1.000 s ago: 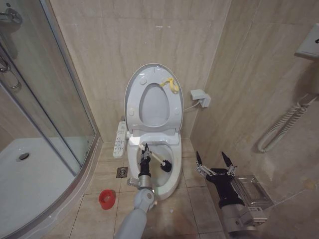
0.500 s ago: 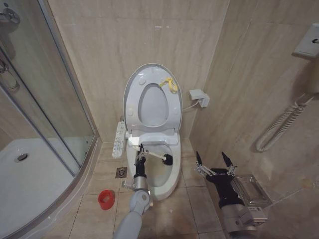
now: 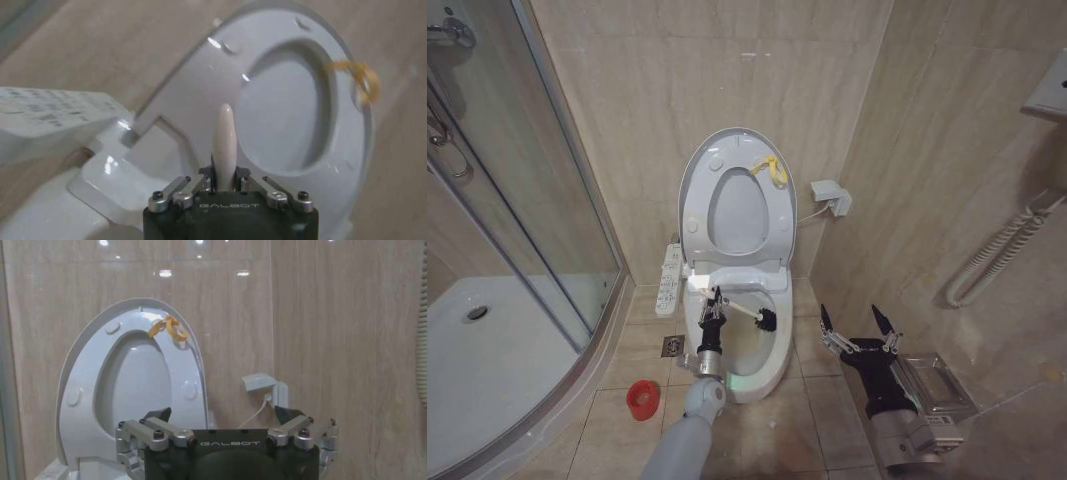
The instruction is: Open the toilet lid, clean the toilet bowl with a toilet brush, close the toilet lid, and flush.
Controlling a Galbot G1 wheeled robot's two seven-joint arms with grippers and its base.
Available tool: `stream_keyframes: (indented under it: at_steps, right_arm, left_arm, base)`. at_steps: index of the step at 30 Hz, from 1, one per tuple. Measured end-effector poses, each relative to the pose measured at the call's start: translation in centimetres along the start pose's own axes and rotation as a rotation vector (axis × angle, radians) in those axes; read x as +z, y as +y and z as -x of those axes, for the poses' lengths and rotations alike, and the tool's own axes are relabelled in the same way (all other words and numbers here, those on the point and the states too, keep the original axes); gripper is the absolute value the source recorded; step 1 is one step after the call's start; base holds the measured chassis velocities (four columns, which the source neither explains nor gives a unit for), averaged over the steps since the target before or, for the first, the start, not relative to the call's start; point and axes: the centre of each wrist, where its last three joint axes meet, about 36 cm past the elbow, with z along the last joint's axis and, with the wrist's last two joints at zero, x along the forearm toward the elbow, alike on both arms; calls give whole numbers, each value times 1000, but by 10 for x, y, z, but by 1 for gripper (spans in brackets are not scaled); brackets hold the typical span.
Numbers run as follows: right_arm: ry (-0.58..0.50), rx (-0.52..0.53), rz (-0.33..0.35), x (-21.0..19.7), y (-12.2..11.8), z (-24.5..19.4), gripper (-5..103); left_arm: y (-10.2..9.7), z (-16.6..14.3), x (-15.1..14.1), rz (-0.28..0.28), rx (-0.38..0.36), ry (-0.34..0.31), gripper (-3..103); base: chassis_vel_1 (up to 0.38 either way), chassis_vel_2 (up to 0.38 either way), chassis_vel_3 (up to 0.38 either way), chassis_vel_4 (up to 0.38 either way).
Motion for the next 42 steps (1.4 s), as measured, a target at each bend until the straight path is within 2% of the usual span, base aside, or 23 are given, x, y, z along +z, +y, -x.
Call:
stream_keyframes:
  at_steps: [1, 4, 7, 9, 10, 12, 13, 14, 16, 19, 23, 24, 27, 28, 30, 32, 39, 41, 42]
  right_arm:
    - [0, 0, 0, 0, 0, 0, 100]
    - [0, 0, 0, 0, 0, 0, 100]
    - [0, 0, 0, 0, 0, 0, 100]
    - [0, 0, 0, 0, 0, 0, 100]
    - [0, 0, 0, 0, 0, 0, 100]
    - [0, 0, 0, 0, 0, 0, 100]
    - [0, 0, 0, 0, 0, 0, 100]
    - [0, 0, 0, 0, 0, 0, 100]
    - [0, 0, 0, 0, 0, 0, 100]
    - [0, 0, 0, 0, 0, 0, 100]
    - [0, 0, 0, 0, 0, 0, 100]
    - [0, 0, 0, 0, 0, 0, 100]
    - [0, 0, 0, 0, 0, 0, 100]
    - [0, 0, 0, 0, 0, 0, 100]
    - [0, 0, 0, 0, 0, 0, 100]
    - [0, 0, 0, 0, 0, 0, 100]
    - [0, 0, 0, 0, 0, 0, 100]
    - [0, 0, 0, 0, 0, 0, 100]
    - [0, 0, 0, 0, 0, 0, 100]
  left_arm:
    - [2, -1, 0, 25, 7, 10, 19]
    - [5, 3, -2, 49, 16, 11, 19]
    - [8, 6, -2, 52, 17, 15, 19]
    - [6, 12, -3, 15, 23, 2, 19]
    - [6, 12, -3, 15, 23, 2, 19]
    - [-2, 24, -5, -58, 25, -31, 19]
    - [-6, 29, -6, -84, 28, -45, 19]
    - [-6, 29, -6, -84, 28, -45, 19]
    - [-14, 37, -12, -150, 44, -76, 19]
    - [-14, 39, -14, -162, 50, -82, 19]
    - [5, 30, -7, -50, 78, -54, 19]
    - [5, 30, -7, -50, 78, -54, 19]
    - [15, 23, -7, 48, 101, -36, 19]
    - [15, 23, -7, 48, 101, -36, 19]
    - [21, 23, -10, 122, 136, -30, 19]
    - [23, 24, -14, 161, 159, -24, 19]
    - [24, 33, -21, 202, 189, -33, 19]
    - [25, 33, -21, 202, 188, -31, 19]
    - [23, 35, -21, 180, 178, -34, 19]
  base:
    - [0, 0, 0, 0]
    - [0, 0, 0, 0]
    - [0, 0, 0, 0]
    - [0, 0, 0, 0]
    - [0, 0, 0, 0]
    - [0, 0, 0, 0]
    - [0, 0, 0, 0]
    - [0, 0, 0, 0]
    - [0, 0, 0, 0]
    - [0, 0, 0, 0]
    - [0, 0, 0, 0]
    - [0, 0, 0, 0]
    - [0, 0, 0, 0]
    - [0, 0, 0, 0]
    - [0, 0, 0, 0]
    - [0, 0, 0, 0]
    - [0, 0, 0, 0]
    - [0, 0, 0, 0]
    - [0, 0, 0, 0]
